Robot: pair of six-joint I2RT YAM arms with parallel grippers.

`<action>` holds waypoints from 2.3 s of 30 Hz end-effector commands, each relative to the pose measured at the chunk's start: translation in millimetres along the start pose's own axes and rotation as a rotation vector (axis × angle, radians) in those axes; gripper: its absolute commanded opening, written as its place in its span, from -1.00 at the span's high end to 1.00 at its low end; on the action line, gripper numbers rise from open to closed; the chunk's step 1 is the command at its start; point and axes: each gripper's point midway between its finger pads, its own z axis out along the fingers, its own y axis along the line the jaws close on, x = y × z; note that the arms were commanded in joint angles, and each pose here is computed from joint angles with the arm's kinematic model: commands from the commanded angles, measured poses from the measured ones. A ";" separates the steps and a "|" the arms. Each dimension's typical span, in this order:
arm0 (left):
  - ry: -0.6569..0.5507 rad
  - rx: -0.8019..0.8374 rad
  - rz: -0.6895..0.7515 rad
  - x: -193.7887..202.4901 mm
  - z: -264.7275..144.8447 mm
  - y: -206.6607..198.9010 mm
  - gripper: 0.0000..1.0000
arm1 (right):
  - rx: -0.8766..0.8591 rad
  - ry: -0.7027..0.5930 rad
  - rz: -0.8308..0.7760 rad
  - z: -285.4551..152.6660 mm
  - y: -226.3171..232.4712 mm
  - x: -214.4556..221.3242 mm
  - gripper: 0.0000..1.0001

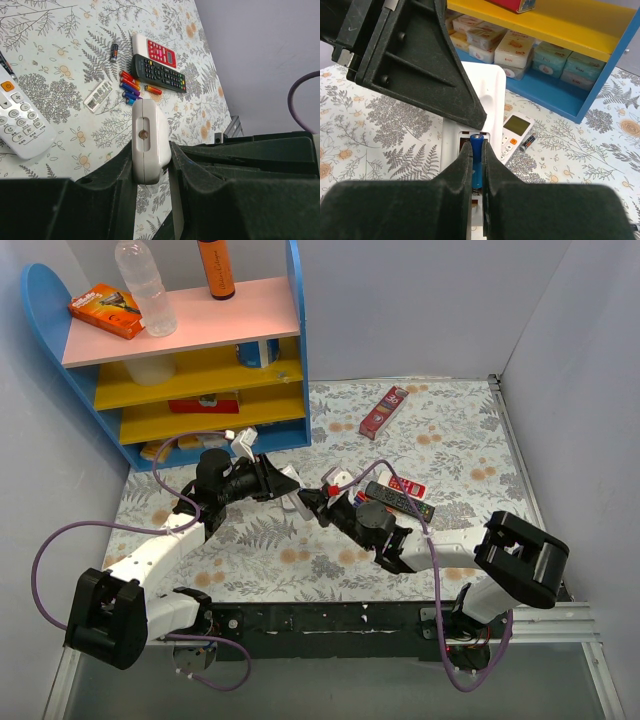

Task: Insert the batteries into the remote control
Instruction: Load the battery into the remote control.

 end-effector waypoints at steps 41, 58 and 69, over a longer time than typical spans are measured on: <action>0.054 0.197 0.053 1.2 -11.6 -47.8 1.00 | 0.163 0.120 -0.102 -4.6 -36.6 32.1 0.42; 0.056 0.177 0.049 1.5 -10.8 -44.1 1.00 | 0.178 0.115 -0.064 -6.5 -37.6 25.4 0.23; 0.059 0.170 0.047 1.8 -9.8 -41.9 1.00 | 0.107 0.090 -0.040 -7.1 -25.2 7.5 0.06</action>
